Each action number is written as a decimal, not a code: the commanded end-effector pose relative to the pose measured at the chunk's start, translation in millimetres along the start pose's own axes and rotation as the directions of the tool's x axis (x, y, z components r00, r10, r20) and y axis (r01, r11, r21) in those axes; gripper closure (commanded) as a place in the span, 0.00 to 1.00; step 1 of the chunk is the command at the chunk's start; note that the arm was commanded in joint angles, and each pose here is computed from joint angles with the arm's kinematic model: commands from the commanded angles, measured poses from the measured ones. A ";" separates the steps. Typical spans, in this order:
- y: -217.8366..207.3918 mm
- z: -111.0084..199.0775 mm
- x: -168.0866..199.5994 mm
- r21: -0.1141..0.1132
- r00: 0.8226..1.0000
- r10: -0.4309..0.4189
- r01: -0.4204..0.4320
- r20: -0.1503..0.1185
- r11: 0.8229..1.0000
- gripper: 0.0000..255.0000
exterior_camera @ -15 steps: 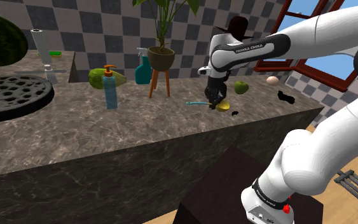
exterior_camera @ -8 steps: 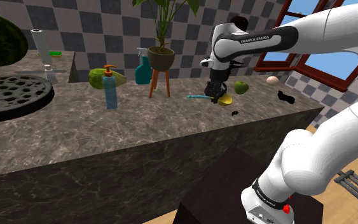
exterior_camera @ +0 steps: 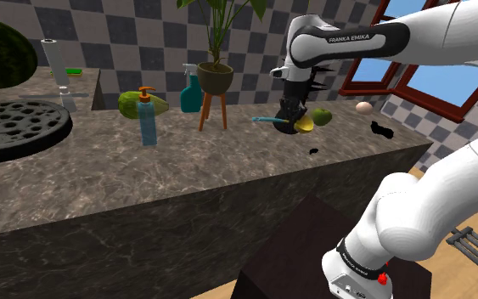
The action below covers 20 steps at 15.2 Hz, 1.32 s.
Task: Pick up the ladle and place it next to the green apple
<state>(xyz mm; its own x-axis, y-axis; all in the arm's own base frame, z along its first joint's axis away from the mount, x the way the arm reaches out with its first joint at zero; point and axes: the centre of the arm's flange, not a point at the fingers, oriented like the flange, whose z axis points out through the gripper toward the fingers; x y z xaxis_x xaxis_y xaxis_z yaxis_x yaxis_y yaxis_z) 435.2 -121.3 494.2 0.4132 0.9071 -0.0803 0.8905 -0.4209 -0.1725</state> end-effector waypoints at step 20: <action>3.2 15.2 -262.7 0.000 1.000 0.000 0.000 0.000 1.000 1.00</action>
<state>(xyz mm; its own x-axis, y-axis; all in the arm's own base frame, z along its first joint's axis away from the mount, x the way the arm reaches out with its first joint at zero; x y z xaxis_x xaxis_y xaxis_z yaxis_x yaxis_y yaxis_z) 332.1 -350.3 501.0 0.4151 0.9062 -0.0800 0.8896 -0.4228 -0.1730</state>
